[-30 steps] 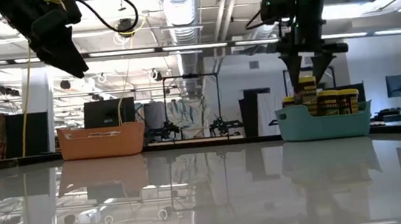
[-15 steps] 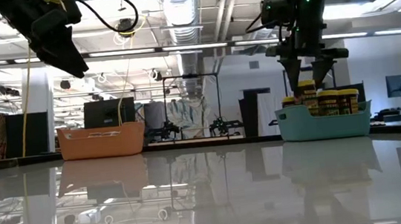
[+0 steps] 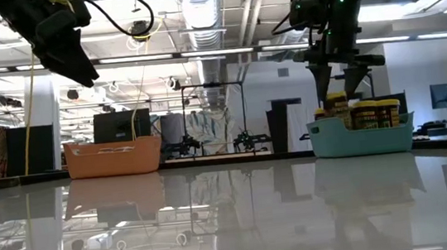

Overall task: Sort spices by type
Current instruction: Put the yellow seasoning into the top teal light blue bin, then return to Home Position

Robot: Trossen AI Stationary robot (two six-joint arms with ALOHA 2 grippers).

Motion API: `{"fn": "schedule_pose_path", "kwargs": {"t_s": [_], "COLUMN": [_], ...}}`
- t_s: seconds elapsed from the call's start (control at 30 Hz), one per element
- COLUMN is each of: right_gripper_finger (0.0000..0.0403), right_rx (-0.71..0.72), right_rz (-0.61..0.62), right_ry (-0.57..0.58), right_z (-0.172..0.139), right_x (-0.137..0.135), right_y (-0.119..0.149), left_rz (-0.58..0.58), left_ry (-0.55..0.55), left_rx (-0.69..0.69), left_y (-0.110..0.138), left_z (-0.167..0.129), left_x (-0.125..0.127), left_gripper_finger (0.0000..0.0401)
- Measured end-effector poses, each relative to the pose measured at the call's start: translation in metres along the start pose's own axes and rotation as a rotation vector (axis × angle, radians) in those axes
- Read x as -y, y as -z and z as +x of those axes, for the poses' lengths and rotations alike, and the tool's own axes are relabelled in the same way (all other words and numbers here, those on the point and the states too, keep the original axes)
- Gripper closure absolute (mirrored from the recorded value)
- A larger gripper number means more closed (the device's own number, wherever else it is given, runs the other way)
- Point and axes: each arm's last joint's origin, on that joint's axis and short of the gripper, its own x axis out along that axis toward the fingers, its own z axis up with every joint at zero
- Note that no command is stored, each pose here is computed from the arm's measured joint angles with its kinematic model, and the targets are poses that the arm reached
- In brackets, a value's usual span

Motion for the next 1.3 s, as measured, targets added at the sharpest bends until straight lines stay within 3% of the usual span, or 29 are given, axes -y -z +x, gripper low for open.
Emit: {"fn": "schedule_pose_path", "kwargs": {"t_s": [0.27,0.4,0.53,0.67,0.93,1.17,1.3], "right_gripper_finger": [0.0116,0.0116,0.0116,0.0116,0.0116,0.0116,0.0116], "right_rx": [0.000,0.015,0.070,0.145,0.215,0.197,0.212], "right_rz": [0.005,0.048,0.050,-0.007,-0.076,-0.119,-0.133], "right_ry": [0.001,-0.014,-0.083,-0.182,-0.351,-0.374,-0.400], "right_z": [0.000,-0.007,-0.029,-0.058,-0.094,-0.099,-0.101], "right_x": [0.000,0.002,0.002,0.000,-0.005,-0.008,-0.011], "right_y": [0.000,0.001,0.007,0.021,0.046,0.056,0.057], "left_rz": [0.007,-0.022,0.004,-0.068,-0.020,0.001,0.030], "left_ry": [0.001,0.051,0.173,0.240,0.373,0.469,0.501], "left_rx": [0.003,0.133,0.347,0.512,0.634,0.821,0.841], "left_y": [0.000,0.001,0.019,0.045,0.086,0.105,0.110], "left_z": [0.000,0.003,0.013,0.024,0.034,0.034,0.031], "left_x": [0.000,0.003,0.010,0.014,0.024,0.030,0.029], "left_gripper_finger": [0.0075,0.0075,0.0075,0.0075,0.0075,0.0075,0.0075]}}
